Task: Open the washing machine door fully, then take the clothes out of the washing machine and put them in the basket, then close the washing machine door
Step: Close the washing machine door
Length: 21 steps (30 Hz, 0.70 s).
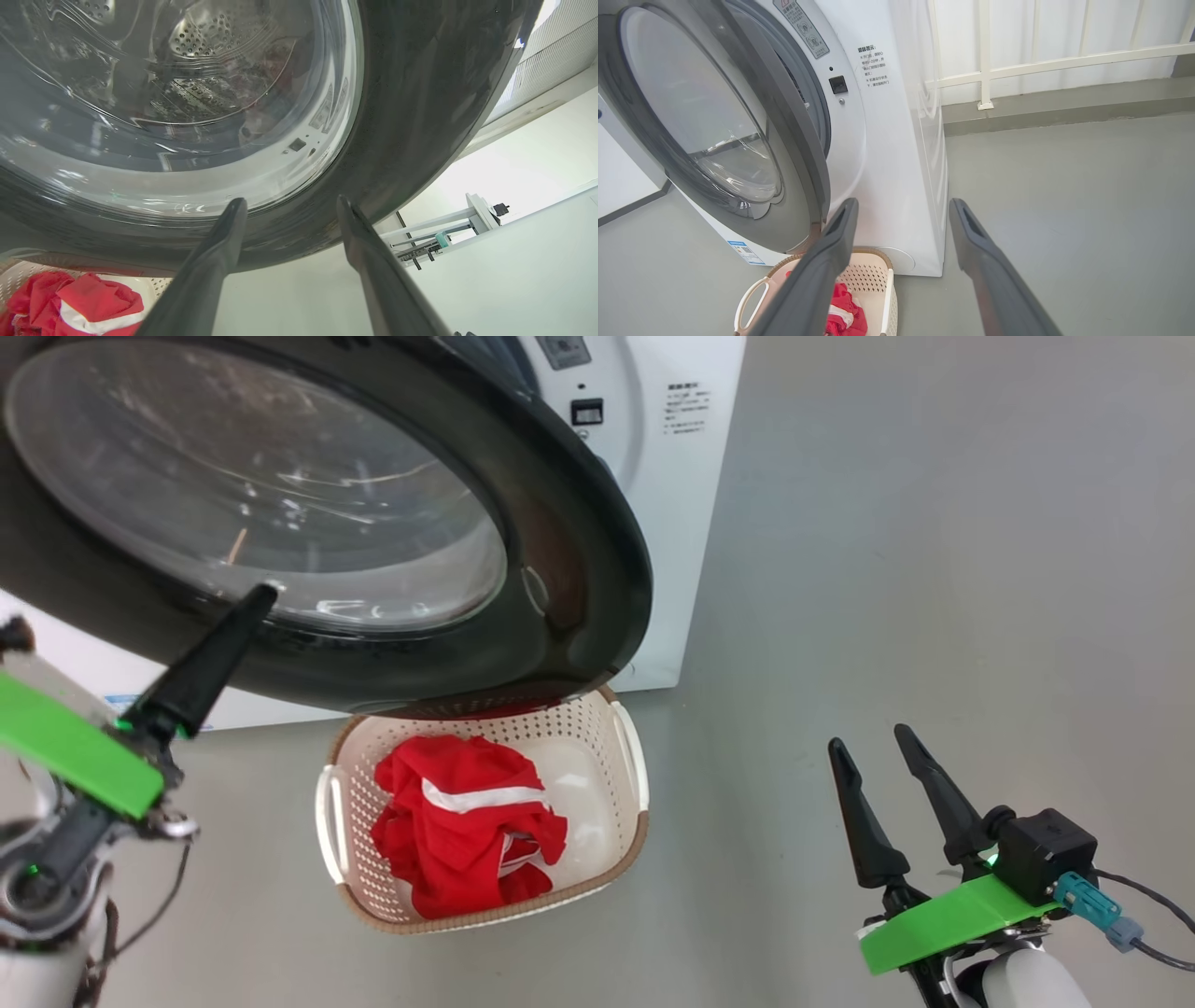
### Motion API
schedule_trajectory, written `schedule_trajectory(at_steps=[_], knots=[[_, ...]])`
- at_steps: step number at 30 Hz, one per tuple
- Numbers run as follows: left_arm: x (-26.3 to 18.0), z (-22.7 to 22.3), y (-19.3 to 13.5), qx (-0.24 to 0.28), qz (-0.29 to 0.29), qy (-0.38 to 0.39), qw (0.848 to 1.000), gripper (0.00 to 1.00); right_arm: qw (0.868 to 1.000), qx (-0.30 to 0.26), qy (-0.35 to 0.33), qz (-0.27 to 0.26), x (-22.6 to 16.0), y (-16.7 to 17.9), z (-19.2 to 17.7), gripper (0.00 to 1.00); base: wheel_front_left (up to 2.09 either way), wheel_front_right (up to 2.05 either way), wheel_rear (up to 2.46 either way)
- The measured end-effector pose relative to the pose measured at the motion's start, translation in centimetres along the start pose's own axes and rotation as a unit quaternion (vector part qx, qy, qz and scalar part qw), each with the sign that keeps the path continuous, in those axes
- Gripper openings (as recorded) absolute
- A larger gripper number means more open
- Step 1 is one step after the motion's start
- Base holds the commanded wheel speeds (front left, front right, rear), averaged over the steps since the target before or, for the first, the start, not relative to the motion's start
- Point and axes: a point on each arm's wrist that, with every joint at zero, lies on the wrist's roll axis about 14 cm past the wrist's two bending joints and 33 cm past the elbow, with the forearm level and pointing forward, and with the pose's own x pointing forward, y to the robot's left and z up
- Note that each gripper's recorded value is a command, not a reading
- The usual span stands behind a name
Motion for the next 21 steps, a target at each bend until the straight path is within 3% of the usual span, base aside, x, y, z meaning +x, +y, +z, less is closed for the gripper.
schedule_trajectory(at_steps=[9,16,21], knots=[[-4.4,-1.8,3.2,-0.048,0.057,-0.057,0.996,1.00,1.000,-0.003,0.003,0.017,0.0,0.9,-0.1,1.00,0.00,0.00,0.00],[-8.1,-3.2,6.6,-0.100,0.116,-0.099,0.983,1.00,0.999,-0.007,0.006,0.031,0.3,1.5,-0.3,1.00,0.00,0.00,0.00],[-9.8,-4.3,8.4,-0.100,0.154,-0.113,0.977,1.00,0.999,-0.008,0.009,0.032,0.1,1.6,-0.4,1.00,0.00,0.00,0.00]])
